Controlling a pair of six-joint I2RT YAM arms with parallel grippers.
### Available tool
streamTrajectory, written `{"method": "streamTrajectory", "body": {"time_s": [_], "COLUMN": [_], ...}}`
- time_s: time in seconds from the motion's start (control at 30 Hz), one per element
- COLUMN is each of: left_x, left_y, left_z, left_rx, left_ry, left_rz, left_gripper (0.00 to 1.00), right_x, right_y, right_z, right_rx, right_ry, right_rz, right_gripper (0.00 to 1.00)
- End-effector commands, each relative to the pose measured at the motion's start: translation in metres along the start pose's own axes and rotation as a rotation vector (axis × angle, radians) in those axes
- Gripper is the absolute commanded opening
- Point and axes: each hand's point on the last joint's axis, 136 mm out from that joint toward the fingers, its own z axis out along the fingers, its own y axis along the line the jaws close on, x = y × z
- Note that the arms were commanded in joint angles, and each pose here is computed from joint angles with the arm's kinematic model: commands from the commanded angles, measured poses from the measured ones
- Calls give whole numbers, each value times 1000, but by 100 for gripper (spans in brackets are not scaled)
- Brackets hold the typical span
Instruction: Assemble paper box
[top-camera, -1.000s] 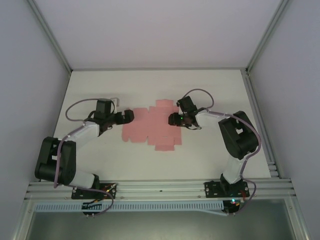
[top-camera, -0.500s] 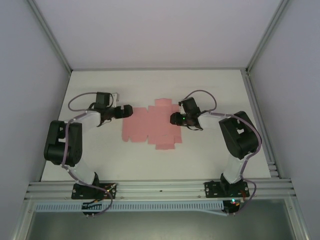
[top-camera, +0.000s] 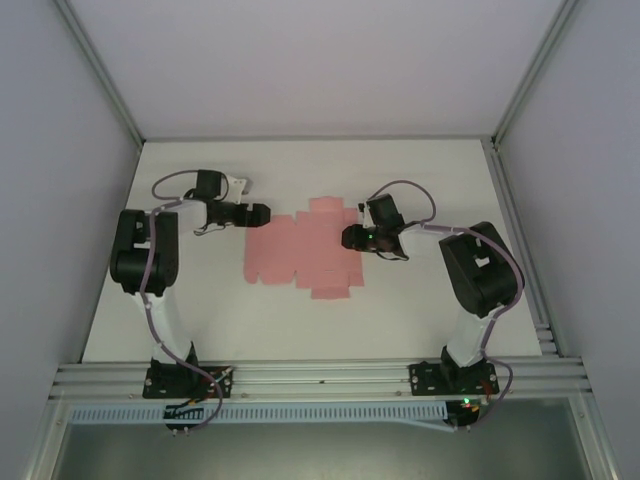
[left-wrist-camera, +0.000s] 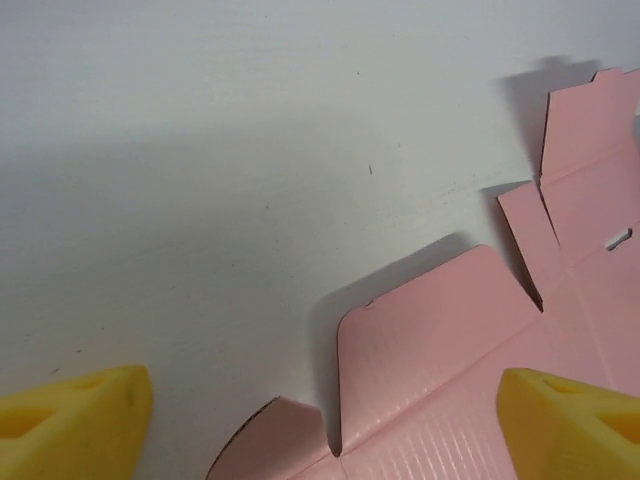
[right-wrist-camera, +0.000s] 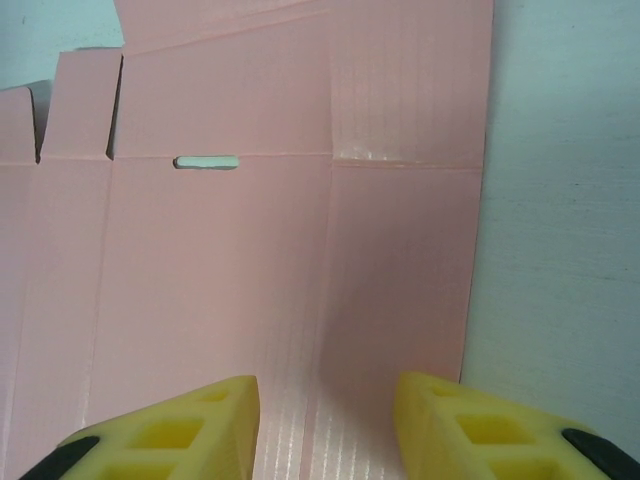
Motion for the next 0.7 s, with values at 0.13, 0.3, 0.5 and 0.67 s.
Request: {"method": "streamTrajectory", "body": {"time_s": [0.13,0.3,0.5,0.67], "left_x": [23,25,23,17], "left_y": [-32,-33,-35,-42], "left_z": [-3,-5,-13,-25], "left_rx": [173,172,161,153], "left_ry": [57,62,49,16], "left_rz": [49,65,96,163], "left_gripper": [70,46,8,0], "right_x": [52,53,51,43], "right_y": [-34,-35,-38,-36], "right_z": [12,10,3,-6], "right_rx": [73,75,80,69], "right_ry": [165,162,144,116], "right_rz": [66,72,75,68], "right_gripper": [39,39,38,39]}}
